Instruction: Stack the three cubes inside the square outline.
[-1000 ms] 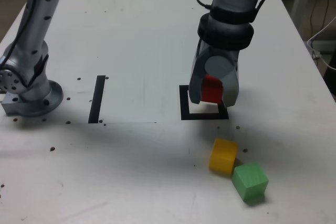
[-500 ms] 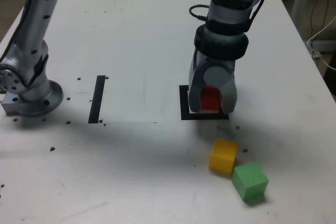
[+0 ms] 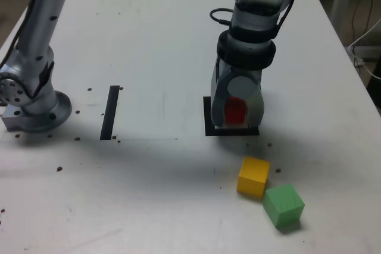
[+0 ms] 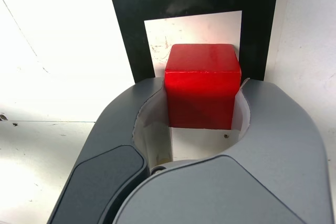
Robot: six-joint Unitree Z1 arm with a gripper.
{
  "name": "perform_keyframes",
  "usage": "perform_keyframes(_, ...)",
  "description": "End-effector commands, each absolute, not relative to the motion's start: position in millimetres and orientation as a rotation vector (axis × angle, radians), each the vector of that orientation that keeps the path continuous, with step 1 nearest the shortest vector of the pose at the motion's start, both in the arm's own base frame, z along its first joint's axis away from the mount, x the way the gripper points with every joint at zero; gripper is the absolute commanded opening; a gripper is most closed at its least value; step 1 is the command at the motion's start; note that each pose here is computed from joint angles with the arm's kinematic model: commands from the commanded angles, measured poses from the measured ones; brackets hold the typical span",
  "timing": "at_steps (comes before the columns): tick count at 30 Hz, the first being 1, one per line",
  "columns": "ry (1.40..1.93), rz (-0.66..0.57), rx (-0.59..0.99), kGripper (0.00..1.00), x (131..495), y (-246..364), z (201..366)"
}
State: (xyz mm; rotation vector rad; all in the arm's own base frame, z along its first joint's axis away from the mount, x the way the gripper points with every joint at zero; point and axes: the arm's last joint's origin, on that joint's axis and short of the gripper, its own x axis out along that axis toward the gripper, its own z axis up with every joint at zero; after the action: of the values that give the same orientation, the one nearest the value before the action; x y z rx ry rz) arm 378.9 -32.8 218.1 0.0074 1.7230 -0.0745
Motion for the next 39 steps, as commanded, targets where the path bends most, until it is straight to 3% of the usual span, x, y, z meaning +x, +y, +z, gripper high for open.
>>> perform_keyframes(1, 1.72, -0.08, 0.013, 0.52, 378.8, -32.1, 216.7)
perform_keyframes(4, 1.721, -0.088, 0.015, 0.84, 377.8, -32.2, 214.8)
perform_keyframes(7, 1.721, -0.091, 0.016, 0.98, 376.6, -32.1, 213.7)
perform_keyframes(14, 1.694, -0.068, 0.026, 0.99, 370.3, -30.7, 219.5)
perform_keyframes(24, 1.624, 0.033, 0.111, 0.99, 354.0, -31.9, 250.7)
perform_keyframes(32, 1.622, -0.014, 0.211, 0.99, 355.8, -59.9, 269.5)
perform_keyframes(39, 1.613, -0.094, 0.281, 0.99, 360.9, -105.7, 275.2)
